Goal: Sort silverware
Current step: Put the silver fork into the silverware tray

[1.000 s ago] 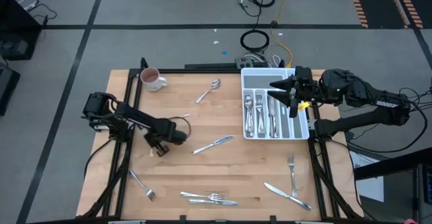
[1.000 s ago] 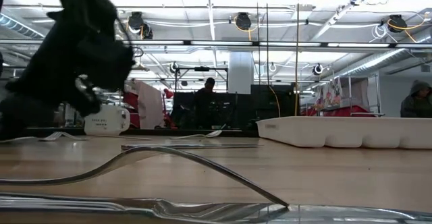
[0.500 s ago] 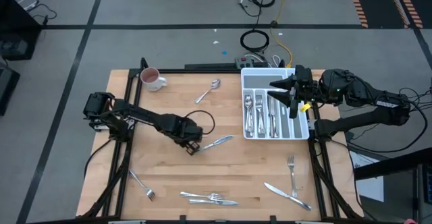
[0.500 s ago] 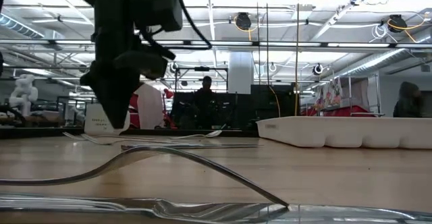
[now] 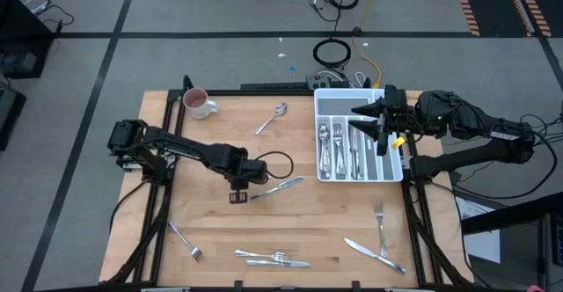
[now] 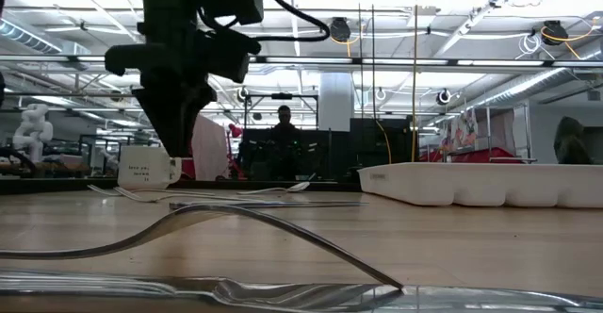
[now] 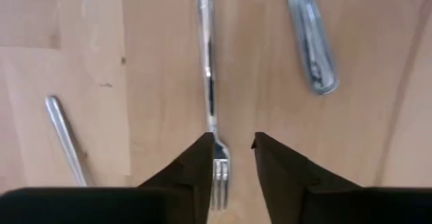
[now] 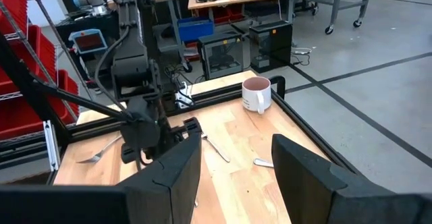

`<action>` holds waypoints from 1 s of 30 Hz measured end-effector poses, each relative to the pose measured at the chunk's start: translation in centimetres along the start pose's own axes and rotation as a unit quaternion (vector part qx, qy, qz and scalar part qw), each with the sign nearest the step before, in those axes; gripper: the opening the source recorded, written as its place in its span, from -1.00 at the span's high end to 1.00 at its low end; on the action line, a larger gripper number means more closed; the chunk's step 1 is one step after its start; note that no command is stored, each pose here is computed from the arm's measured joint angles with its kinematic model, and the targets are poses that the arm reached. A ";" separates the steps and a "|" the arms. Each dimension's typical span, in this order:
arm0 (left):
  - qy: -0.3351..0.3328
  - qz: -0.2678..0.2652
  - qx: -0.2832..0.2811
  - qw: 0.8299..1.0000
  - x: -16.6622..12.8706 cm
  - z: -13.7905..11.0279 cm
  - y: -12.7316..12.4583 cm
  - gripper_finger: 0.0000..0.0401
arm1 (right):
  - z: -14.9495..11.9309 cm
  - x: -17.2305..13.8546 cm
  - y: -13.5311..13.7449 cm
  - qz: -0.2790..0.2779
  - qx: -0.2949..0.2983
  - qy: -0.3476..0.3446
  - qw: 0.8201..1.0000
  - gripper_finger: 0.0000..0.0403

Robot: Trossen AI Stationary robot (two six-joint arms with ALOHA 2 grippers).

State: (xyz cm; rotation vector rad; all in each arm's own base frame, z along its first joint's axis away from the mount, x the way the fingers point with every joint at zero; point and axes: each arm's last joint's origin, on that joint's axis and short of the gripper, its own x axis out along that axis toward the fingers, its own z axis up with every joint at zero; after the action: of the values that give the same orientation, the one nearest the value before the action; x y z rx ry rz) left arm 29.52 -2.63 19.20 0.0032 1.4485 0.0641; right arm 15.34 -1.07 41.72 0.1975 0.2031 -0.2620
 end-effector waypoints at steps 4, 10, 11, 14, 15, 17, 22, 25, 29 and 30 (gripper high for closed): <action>0.001 0.002 0.004 1.000 0.2 0.0 0.9 0.22 | 0.0 0.0 0.0 0.000 0.001 -0.001 1.000 0.15; -0.013 0.001 0.019 1.000 0.2 0.4 1.7 -0.04 | 0.0 0.0 0.0 0.000 0.002 -0.001 1.000 0.15; -0.013 0.001 0.027 1.000 0.2 0.4 1.7 -0.06 | 0.0 0.0 0.0 0.000 0.001 -0.001 1.000 0.15; -0.014 -0.017 0.030 0.999 0.2 0.4 1.6 -0.10 | 0.0 0.0 0.0 0.000 -0.002 -0.001 1.000 0.15; -0.013 -0.024 0.029 0.999 0.2 0.4 1.7 -0.10 | 0.0 0.0 0.0 0.000 -0.002 -0.001 1.000 0.15; -0.014 -0.024 0.036 0.999 0.3 0.4 1.7 -0.10 | 0.0 0.0 0.0 0.000 -0.006 0.000 1.000 0.15; -0.015 -0.040 0.041 0.998 1.8 -0.3 2.1 -0.10 | 0.0 0.0 0.0 0.000 -0.011 0.000 1.000 0.15; -0.003 -0.044 0.033 0.998 2.9 -1.2 2.5 -0.11 | -0.1 0.0 0.0 -0.001 -0.012 0.004 1.000 0.15; -0.025 -0.056 0.021 0.998 4.5 -1.8 3.1 -0.09 | -0.2 0.0 0.0 -0.002 -0.014 0.010 1.000 0.15; -0.021 -0.068 0.017 0.997 4.9 -2.1 3.3 -0.06 | -0.2 0.0 0.0 -0.002 -0.014 0.011 1.000 0.15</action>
State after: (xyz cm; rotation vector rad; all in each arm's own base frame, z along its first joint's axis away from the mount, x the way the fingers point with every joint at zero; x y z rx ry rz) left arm 27.85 0.79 14.24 -0.0650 1.4033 -0.0714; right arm 15.28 -1.07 41.51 0.1727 0.2280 -0.2615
